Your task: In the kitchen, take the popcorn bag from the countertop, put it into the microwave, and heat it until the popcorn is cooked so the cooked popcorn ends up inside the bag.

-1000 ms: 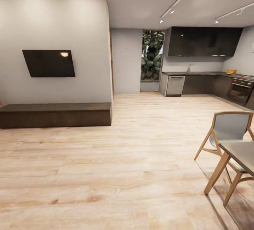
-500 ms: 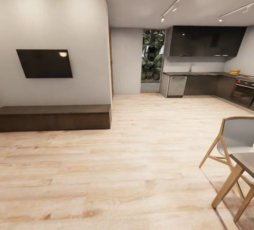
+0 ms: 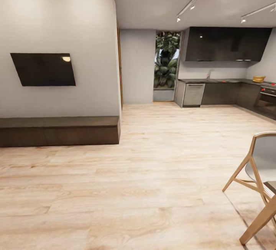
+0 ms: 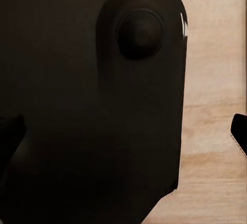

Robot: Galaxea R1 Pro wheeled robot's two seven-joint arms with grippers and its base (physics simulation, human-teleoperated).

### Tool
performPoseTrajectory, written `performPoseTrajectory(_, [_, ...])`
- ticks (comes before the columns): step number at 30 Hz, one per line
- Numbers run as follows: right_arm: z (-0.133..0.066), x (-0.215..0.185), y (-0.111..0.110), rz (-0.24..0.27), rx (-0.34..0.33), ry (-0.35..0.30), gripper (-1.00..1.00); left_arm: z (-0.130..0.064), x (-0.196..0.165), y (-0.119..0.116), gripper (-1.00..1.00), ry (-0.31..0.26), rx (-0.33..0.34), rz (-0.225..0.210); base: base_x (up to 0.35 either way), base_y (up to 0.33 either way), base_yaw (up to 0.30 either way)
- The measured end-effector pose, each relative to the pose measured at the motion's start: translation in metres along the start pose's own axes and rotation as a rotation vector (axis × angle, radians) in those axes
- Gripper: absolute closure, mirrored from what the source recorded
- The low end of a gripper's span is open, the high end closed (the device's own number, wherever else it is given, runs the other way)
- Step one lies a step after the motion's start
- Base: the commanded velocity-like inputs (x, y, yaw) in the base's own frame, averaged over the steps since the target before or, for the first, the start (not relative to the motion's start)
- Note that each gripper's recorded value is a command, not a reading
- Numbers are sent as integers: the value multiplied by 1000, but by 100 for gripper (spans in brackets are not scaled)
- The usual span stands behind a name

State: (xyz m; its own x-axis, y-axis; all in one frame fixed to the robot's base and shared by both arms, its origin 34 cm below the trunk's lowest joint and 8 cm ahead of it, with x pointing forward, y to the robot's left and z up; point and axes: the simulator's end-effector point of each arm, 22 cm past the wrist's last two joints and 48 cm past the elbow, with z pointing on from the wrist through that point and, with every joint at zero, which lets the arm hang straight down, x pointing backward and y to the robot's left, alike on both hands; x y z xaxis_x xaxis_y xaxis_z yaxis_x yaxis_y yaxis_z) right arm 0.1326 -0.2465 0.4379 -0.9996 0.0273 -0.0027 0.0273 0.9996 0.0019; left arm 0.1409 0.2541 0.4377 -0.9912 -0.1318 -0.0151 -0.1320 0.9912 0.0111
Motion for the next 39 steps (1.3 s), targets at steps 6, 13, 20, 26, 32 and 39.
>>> performPoseTrajectory(6, [0,0,0,18,2,0,-100,0,0,-1,-100,-1,1,-1,323,0,0])
performPoseTrajectory(13, [0,0,0,7,1,0,-100,0,-10,2,-100,-21,-2,3,323,0,0])
performPoseTrajectory(20, [0,0,0,5,1,0,-100,0,-32,-1,-100,-68,11,-1,323,0,0])
performPoseTrajectory(26, [0,0,0,9,1,0,-100,0,-30,0,-100,-64,11,-2,323,0,0])
performPoseTrajectory(32, [0,0,0,17,2,0,-100,0,-27,9,-100,-56,0,-3,323,0,0])
performPoseTrajectory(39, [0,0,0,21,2,-1,-100,0,-29,7,-100,-64,-4,-6,323,0,-1])
